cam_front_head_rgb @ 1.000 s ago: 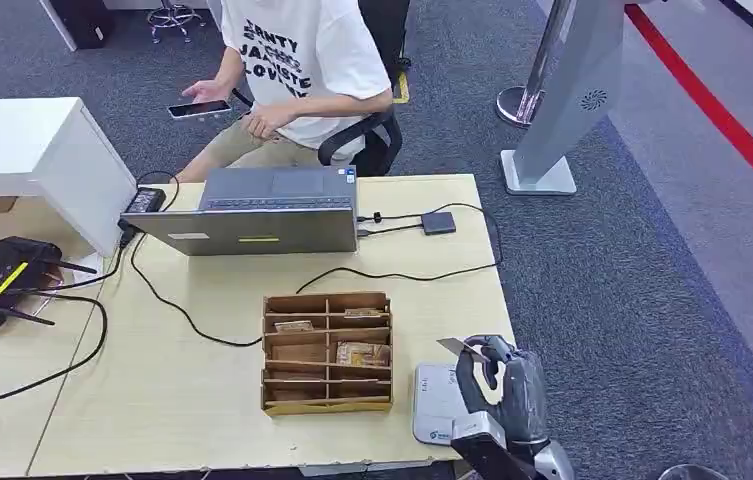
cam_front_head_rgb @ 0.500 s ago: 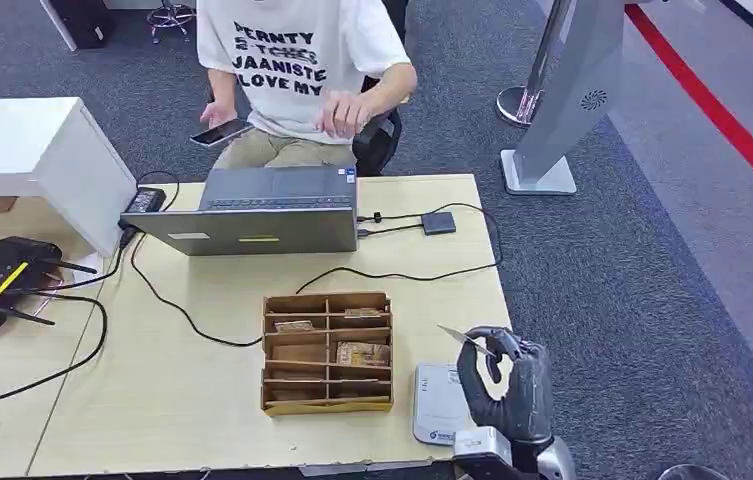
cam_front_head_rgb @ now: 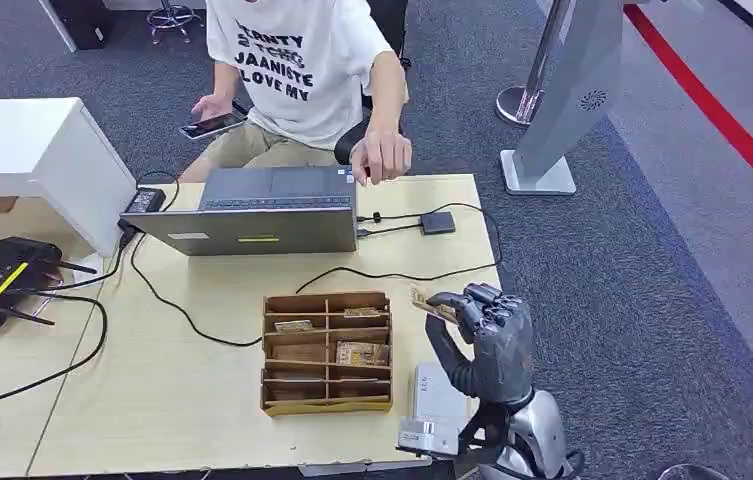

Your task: Pass the card to the sensor for recognition and then transmit it.

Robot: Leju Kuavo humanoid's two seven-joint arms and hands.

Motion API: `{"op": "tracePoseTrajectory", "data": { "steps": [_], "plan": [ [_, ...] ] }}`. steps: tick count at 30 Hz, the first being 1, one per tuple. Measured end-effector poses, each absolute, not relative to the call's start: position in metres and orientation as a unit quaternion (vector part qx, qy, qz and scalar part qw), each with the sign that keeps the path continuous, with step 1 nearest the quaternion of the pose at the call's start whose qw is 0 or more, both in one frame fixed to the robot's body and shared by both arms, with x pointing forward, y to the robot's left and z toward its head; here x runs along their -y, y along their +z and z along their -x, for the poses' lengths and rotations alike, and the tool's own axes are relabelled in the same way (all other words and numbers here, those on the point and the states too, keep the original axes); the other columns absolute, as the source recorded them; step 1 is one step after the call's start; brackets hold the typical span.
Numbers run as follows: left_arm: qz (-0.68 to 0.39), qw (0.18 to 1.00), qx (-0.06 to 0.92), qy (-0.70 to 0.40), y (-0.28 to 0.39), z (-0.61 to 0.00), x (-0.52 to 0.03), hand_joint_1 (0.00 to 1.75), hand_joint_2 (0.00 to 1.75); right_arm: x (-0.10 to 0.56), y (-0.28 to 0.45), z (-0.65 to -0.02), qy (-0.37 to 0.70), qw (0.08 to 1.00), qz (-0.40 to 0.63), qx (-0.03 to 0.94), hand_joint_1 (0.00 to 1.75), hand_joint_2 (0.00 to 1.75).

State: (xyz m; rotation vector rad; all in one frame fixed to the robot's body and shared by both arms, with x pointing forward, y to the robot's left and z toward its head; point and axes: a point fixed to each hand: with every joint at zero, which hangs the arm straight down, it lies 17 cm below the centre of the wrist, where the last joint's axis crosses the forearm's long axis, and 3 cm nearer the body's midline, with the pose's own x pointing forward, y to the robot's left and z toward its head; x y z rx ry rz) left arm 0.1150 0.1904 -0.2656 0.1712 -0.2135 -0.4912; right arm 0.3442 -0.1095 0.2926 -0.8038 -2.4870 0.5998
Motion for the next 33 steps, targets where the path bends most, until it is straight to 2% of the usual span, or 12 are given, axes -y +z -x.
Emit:
{"op": "tracePoseTrajectory", "data": {
  "steps": [9,28,29,30,31,33],
  "plan": [
    [-0.075,0.95,0.113,-0.281,-0.262,-0.127,-0.181,0.0,0.0,0.079,0.322,-0.365,0.264,0.138,0.347,0.889,1.75,1.75],
    [-0.074,0.94,0.119,-0.311,-0.26,-0.135,-0.177,0.0,0.0,0.055,0.314,-0.392,0.313,0.117,0.376,0.864,1.75,1.75],
    [-0.074,0.939,0.119,-0.313,-0.259,-0.136,-0.177,0.0,0.0,0.054,0.313,-0.393,0.315,0.117,0.377,0.863,1.06,1.75],
    [-0.074,0.939,0.12,-0.313,-0.259,-0.137,-0.177,0.0,0.0,0.053,0.312,-0.394,0.317,0.118,0.378,0.862,0.31,1.75],
    [-0.074,0.939,0.12,-0.313,-0.259,-0.137,-0.176,0.0,0.0,0.053,0.311,-0.395,0.321,0.117,0.38,0.86,0.02,1.75],
    [-0.073,0.939,0.119,-0.313,-0.259,-0.137,-0.176,0.0,0.0,0.05,0.306,-0.396,0.329,0.117,0.383,0.855,0.0,1.75]
  ]
}}
